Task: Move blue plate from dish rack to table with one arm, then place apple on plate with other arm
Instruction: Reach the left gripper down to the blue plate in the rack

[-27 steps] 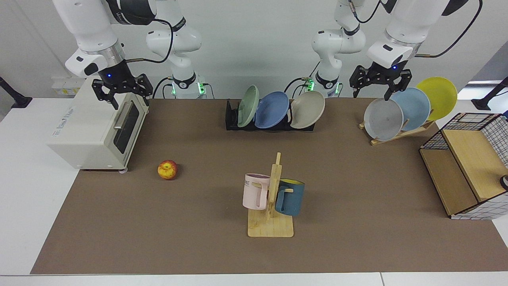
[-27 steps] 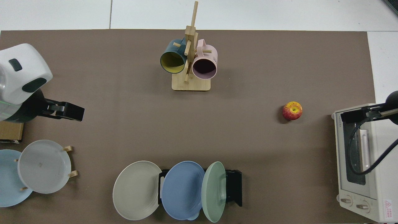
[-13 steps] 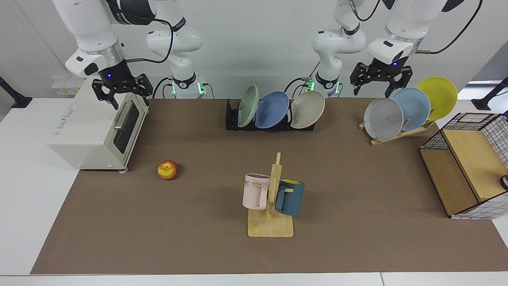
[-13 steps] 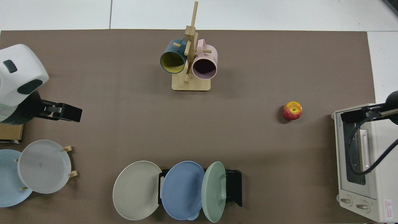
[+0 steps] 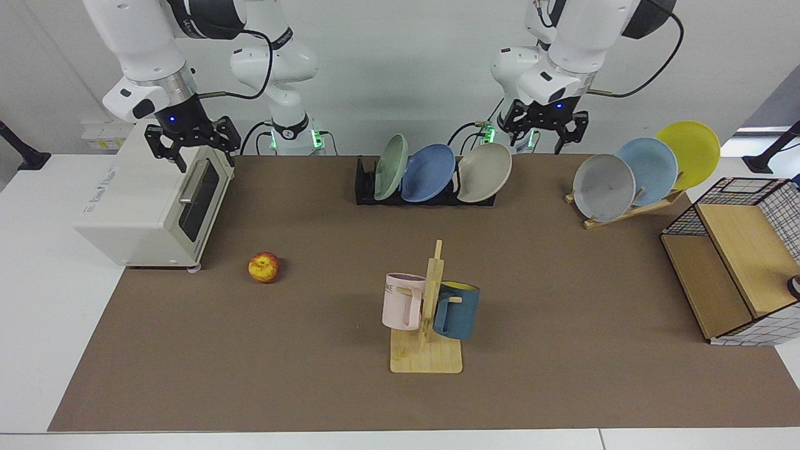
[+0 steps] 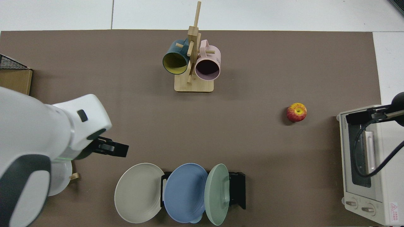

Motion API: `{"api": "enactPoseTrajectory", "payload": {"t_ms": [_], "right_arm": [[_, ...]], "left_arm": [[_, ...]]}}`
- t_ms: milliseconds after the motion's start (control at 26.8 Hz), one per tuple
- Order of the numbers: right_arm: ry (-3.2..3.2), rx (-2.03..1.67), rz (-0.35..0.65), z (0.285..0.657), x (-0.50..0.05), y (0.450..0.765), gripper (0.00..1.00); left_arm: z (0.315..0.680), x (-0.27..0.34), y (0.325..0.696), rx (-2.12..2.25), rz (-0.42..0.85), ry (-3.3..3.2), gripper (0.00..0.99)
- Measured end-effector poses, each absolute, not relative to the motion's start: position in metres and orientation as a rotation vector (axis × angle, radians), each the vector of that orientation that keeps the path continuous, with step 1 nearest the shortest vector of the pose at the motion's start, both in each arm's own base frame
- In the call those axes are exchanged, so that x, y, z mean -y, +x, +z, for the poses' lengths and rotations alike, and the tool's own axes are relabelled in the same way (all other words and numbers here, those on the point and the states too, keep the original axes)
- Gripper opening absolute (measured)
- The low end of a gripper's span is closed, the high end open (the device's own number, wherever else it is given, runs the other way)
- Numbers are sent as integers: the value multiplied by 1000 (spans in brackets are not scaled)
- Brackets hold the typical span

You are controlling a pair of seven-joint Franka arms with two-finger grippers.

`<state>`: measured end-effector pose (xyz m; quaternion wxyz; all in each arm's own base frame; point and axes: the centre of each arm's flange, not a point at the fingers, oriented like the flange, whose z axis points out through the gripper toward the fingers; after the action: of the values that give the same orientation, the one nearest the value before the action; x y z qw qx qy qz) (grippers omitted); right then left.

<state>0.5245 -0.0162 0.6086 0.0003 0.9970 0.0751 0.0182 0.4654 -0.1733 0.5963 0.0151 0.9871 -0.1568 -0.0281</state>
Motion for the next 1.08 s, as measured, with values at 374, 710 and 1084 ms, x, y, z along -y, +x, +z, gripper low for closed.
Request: {"api": "enactPoseTrajectory", "payload": {"t_ms": [374, 710, 1084], "right_arm": [[3132, -236, 57, 609, 16, 525, 1000], [3132, -236, 57, 609, 16, 525, 1000], [3132, -236, 57, 609, 16, 525, 1000]], "left_arm": [[503, 242, 425, 603, -154, 2956, 991], [444, 270, 399, 599, -160, 2913, 991], [396, 288, 367, 632, -225, 2916, 991]]}}
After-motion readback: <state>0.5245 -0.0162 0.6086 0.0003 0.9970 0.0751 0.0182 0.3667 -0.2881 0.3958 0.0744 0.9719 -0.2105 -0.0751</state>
